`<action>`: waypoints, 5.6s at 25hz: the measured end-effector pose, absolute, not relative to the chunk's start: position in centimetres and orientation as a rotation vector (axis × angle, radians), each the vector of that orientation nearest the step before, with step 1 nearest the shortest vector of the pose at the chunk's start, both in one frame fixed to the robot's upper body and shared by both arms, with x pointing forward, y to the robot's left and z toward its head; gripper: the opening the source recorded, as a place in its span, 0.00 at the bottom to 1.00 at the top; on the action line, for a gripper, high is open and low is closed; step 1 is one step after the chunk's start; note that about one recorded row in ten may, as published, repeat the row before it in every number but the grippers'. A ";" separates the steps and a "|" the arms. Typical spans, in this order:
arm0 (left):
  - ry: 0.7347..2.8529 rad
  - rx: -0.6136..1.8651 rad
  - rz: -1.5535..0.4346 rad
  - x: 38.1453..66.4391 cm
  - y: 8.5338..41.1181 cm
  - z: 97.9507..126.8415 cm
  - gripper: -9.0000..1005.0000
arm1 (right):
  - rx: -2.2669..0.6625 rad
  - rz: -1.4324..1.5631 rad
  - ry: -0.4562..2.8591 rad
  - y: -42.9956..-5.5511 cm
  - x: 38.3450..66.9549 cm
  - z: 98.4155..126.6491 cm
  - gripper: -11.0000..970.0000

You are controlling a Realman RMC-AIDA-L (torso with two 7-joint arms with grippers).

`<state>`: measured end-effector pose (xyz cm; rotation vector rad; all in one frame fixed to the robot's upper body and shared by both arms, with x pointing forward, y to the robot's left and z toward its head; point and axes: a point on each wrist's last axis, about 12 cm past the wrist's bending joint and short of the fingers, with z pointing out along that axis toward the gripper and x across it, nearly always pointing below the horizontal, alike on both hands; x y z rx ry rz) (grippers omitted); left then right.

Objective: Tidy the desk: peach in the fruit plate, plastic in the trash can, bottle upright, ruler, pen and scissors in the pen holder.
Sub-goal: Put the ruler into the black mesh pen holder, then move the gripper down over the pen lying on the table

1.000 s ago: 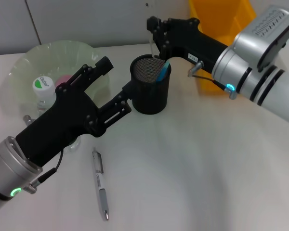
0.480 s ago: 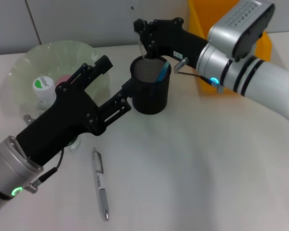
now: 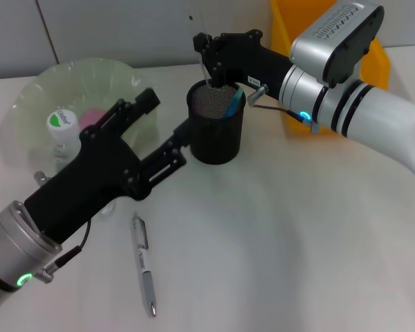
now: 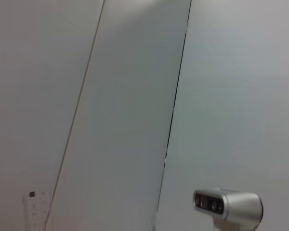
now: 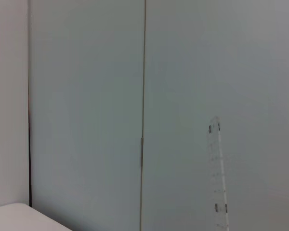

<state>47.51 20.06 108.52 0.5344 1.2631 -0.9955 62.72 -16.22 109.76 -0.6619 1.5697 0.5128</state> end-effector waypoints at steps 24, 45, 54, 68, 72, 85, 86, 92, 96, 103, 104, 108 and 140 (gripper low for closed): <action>1.708 1.056 -0.899 49.0 25.9 109.8 0.78 | -0.666 0.513 1.578 -16.3 62.6 109.5 0.03; 1.641 1.020 -0.948 48.9 26.8 111.3 0.78 | -0.580 0.644 1.456 -17.8 60.2 110.2 0.46; 1.747 1.026 -0.973 49.2 26.3 112.1 0.77 | -0.420 0.794 1.283 -23.1 56.1 110.7 0.63; 2.305 0.951 -0.987 51.1 21.2 114.3 0.76 | -0.459 0.870 1.358 -28.0 53.5 109.9 0.63; 2.442 0.900 -0.920 51.8 20.1 114.5 0.75 | -0.454 0.848 1.364 -28.9 53.2 109.9 0.63; 2.717 0.656 -0.791 53.2 19.5 114.6 0.74 | -0.469 0.821 1.379 -29.9 52.9 109.8 0.63; 2.723 0.653 -0.789 53.2 19.4 114.6 0.74 | -0.471 0.821 1.379 -29.9 53.0 109.8 0.63; 2.767 0.685 -0.781 53.7 18.3 113.4 0.73 | -0.482 0.821 1.377 -29.9 53.1 110.0 0.63; 2.771 0.719 -0.739 54.0 17.6 112.9 0.72 | -0.493 0.819 1.379 -29.8 53.2 110.0 0.63; 2.793 0.744 -0.665 54.5 17.4 112.2 0.72 | -0.489 0.817 1.385 -29.9 53.2 109.9 0.63; 2.794 0.747 -0.659 54.6 17.4 112.2 0.71 | -0.488 0.817 1.386 -29.9 53.2 109.9 0.63; 2.799 0.768 -0.626 54.6 17.5 112.2 0.71 | -0.481 0.818 1.391 -30.0 53.1 109.8 0.63; 2.807 0.873 -0.546 54.8 16.6 112.3 0.68 | -0.453 0.838 1.393 -30.1 53.0 109.9 0.63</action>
